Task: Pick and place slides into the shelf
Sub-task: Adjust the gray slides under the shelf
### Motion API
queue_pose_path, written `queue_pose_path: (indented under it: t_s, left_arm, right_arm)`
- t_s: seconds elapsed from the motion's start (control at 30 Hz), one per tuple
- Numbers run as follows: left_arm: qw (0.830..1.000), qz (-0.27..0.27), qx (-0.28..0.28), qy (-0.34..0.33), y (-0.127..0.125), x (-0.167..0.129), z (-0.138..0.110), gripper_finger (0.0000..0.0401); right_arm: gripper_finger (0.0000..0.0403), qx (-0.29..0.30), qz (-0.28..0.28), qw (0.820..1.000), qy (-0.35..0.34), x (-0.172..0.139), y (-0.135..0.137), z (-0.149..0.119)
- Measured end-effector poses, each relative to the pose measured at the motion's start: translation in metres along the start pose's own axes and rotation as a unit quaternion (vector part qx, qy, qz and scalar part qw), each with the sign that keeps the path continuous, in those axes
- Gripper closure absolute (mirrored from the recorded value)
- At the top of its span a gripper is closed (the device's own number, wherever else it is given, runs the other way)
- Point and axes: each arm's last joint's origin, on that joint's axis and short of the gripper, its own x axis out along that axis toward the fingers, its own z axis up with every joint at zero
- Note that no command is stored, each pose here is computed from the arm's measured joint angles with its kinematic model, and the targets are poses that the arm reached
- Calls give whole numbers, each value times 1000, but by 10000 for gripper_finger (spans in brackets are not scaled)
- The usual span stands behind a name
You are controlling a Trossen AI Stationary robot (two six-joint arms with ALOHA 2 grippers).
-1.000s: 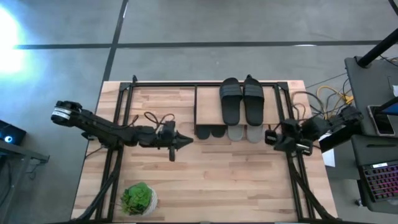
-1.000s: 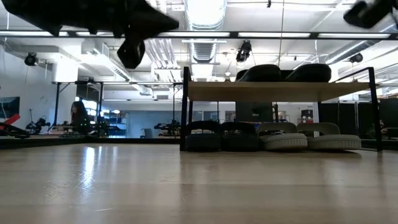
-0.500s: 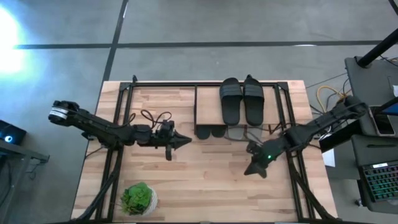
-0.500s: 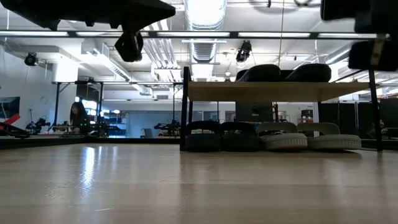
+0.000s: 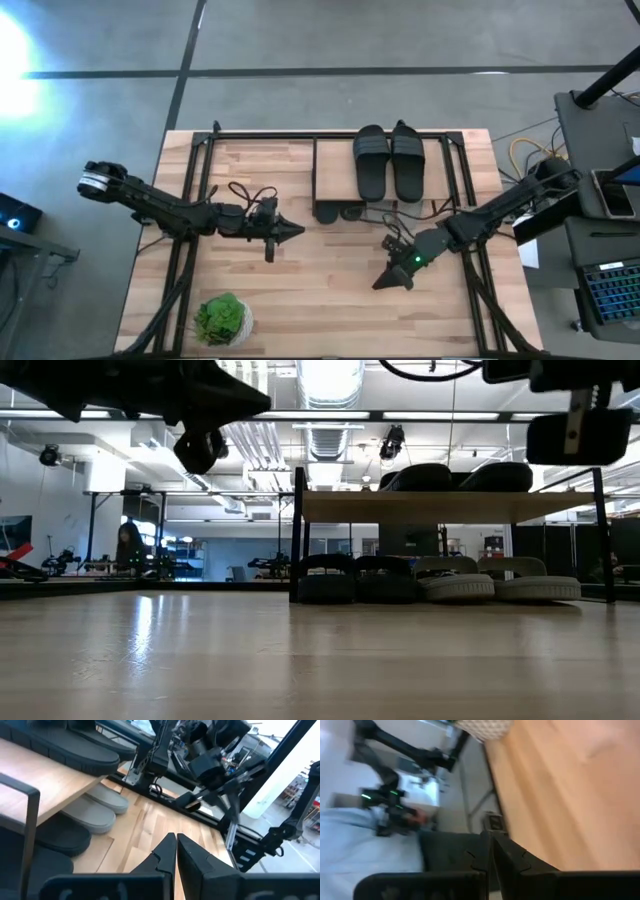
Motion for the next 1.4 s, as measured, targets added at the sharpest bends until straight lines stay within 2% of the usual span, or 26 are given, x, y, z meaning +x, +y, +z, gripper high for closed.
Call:
queue_pose_path:
  t_s: [0.13,0.2,0.33,0.43,0.5,0.6,0.7,0.77,0.83,0.9,0.97,1.0,1.13,1.23,1.33,1.4]
  left_arm:
    - [1000,10,6,18,2,0,-4,401]
    - [999,17,10,32,4,0,-6,401]
    - [998,32,17,60,7,-1,-12,401]
    - [996,40,21,74,8,-1,-14,401]
    - [995,45,24,83,9,-2,-16,401]
    - [994,52,27,91,11,-2,-18,401]
    - [994,56,28,95,11,-2,-18,401]
    - [993,63,32,91,12,-2,-18,401]
    - [993,75,36,86,12,-2,-18,401]
    - [992,90,39,78,13,-3,-18,401]
    - [991,100,55,73,14,-2,-17,401]
    - [990,103,63,72,15,-2,-17,401]
    - [988,115,78,66,16,-3,-16,401]
    - [988,116,78,66,16,-3,-16,401]
    - [988,116,78,66,16,-3,-16,401]
    - [988,116,78,66,16,-3,-16,401]
  right_arm:
    - [390,34,50,998,-16,10,4,3]
    - [390,33,48,998,-18,13,2,4]
    - [390,80,-31,996,-15,17,-14,0]
    - [390,124,-112,986,3,17,-30,-6]
    - [390,181,-186,965,23,11,-43,-12]
    - [390,263,-316,912,12,-8,-59,-24]
    - [390,290,-421,857,-60,-36,-56,-31]
    - [390,291,-461,827,-136,-55,-49,-33]
    - [390,295,-473,803,-211,-70,-45,-33]
    - [390,302,-449,807,-235,-75,-41,-30]
    - [390,279,-439,824,-225,-77,-41,-30]
    - [390,271,-443,823,-230,-77,-42,-30]
    - [390,257,-467,792,-297,-70,-55,-30]
    - [390,250,-504,766,-310,-61,-68,-29]
    - [390,247,-529,751,-308,-53,-76,-29]
    - [390,246,-534,748,-306,-49,-77,-30]
